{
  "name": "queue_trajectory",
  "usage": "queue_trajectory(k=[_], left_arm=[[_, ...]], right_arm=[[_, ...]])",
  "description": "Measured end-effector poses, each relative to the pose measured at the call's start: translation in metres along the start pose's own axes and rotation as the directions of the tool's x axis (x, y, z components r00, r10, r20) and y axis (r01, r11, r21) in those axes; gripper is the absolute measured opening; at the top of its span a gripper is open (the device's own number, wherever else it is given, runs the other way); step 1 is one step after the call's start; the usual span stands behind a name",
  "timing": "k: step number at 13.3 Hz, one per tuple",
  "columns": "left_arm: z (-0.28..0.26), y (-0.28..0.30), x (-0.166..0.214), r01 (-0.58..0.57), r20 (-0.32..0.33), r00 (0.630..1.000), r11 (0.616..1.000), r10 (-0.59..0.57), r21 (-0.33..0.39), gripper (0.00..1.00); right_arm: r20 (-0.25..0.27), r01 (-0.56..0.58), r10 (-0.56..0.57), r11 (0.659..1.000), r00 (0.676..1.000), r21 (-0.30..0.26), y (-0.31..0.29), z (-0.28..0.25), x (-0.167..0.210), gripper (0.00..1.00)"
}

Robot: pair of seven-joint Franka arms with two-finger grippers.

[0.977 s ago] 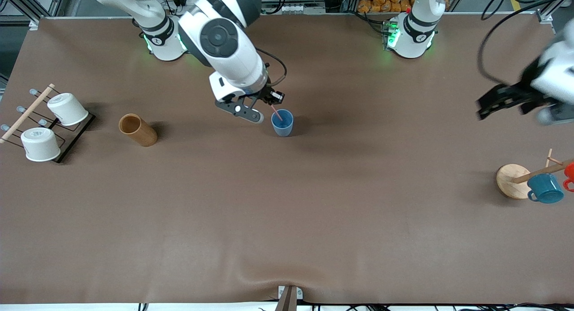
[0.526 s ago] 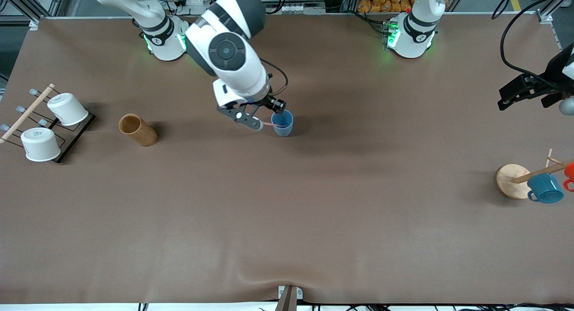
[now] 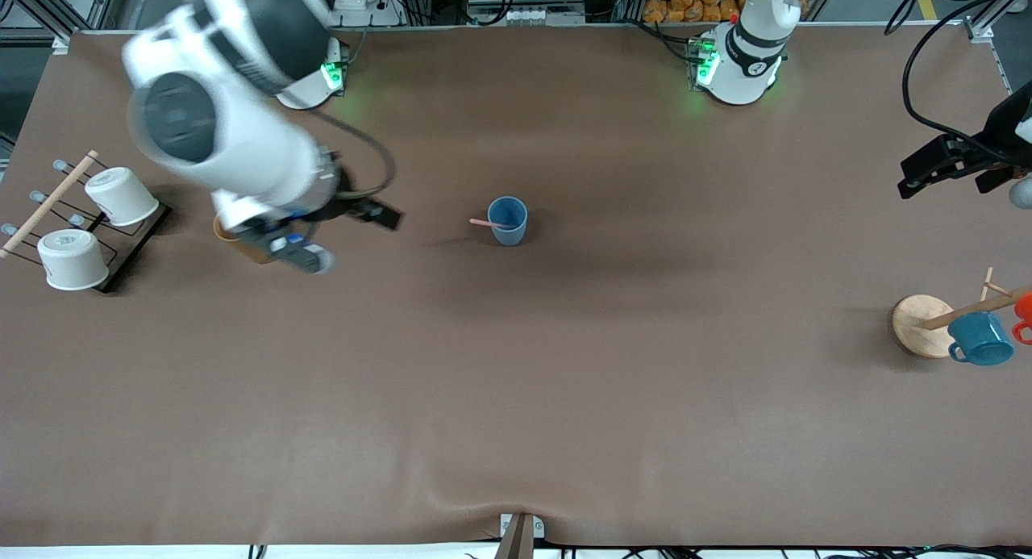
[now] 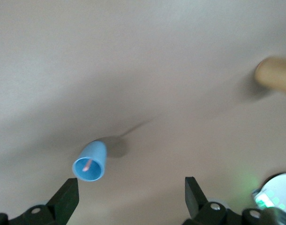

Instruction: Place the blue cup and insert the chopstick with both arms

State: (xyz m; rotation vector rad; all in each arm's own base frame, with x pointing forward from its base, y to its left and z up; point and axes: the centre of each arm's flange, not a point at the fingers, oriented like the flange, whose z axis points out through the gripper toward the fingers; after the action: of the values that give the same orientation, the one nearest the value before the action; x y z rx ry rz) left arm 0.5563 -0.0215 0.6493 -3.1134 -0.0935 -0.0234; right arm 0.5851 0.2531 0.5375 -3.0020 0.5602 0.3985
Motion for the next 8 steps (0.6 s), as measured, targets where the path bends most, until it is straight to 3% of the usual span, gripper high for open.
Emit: queue_trajectory(k=[4,8], left_arm=[[0.0,0.0,0.0,0.0,0.001,1.0,1.0,0.0,0.0,1.0],[0.001,0.0,0.0,0.0,0.001,1.0,1.0,0.0,0.0,1.0]], right_arm=[[-0.044,0.159,-0.161,0.986,0.986,-0.045,0.08,-0.017,0.064,1.0],[-0.077,0.3,-0.305,0.951,0.949,-0.076,0.158,-0.043,0.099,1.0]])
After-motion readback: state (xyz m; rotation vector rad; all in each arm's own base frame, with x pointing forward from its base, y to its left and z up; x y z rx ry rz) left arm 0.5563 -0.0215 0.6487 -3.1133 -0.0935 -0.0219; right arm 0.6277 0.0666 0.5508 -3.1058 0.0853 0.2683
